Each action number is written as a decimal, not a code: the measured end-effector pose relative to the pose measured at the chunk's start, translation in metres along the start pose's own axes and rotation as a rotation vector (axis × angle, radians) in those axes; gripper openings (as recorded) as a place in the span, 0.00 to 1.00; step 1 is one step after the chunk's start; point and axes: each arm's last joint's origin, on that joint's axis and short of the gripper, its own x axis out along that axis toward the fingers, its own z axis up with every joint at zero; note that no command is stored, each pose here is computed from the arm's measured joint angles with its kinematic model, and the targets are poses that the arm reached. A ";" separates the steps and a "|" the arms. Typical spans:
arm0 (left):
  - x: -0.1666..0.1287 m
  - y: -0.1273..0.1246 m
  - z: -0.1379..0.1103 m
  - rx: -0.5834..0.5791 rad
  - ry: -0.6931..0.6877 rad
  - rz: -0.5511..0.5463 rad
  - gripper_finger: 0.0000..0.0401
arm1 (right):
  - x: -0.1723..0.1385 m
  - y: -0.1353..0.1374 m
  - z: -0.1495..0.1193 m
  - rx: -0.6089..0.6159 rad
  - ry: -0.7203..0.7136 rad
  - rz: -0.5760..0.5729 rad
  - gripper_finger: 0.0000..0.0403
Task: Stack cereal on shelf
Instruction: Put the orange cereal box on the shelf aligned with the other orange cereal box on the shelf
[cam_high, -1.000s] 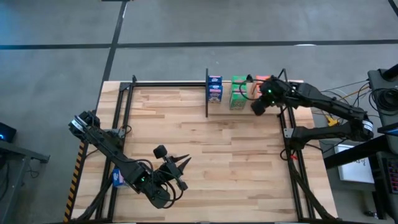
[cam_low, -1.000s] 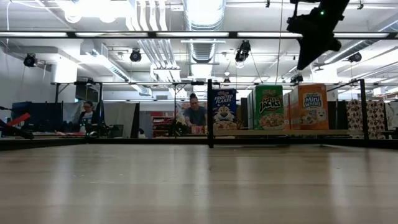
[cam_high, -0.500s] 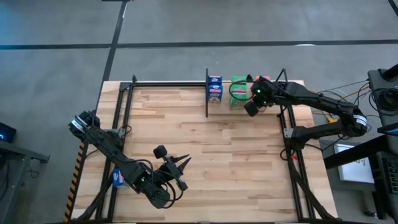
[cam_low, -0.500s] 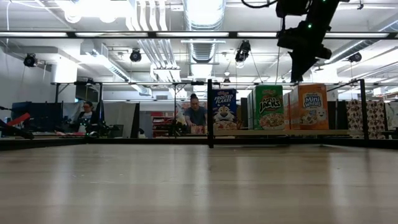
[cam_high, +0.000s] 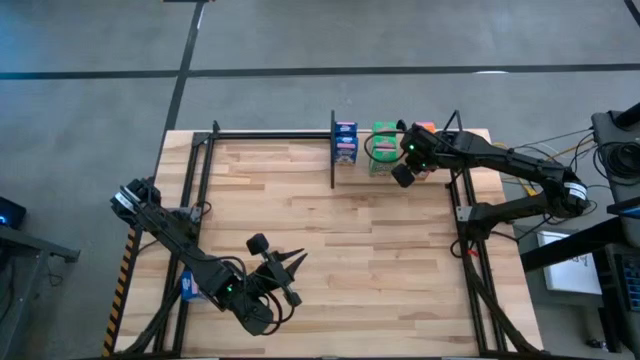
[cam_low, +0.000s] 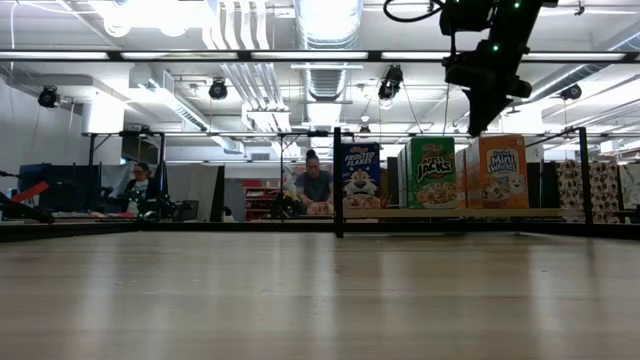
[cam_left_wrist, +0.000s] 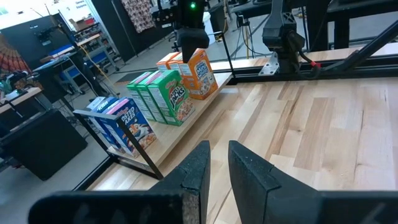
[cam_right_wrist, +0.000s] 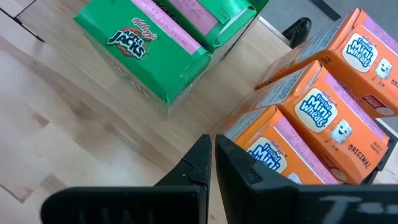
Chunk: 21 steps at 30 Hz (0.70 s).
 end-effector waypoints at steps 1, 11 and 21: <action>0.000 0.000 0.000 0.000 0.000 0.000 0.10 | 0.000 0.000 0.000 0.000 0.002 -0.001 0.03; 0.000 0.000 0.000 0.000 0.000 0.000 0.10 | 0.000 -0.001 -0.002 -0.006 0.022 -0.008 0.03; 0.000 -0.001 0.000 0.000 0.011 -0.024 0.10 | 0.000 -0.001 -0.005 -0.011 0.047 -0.016 0.03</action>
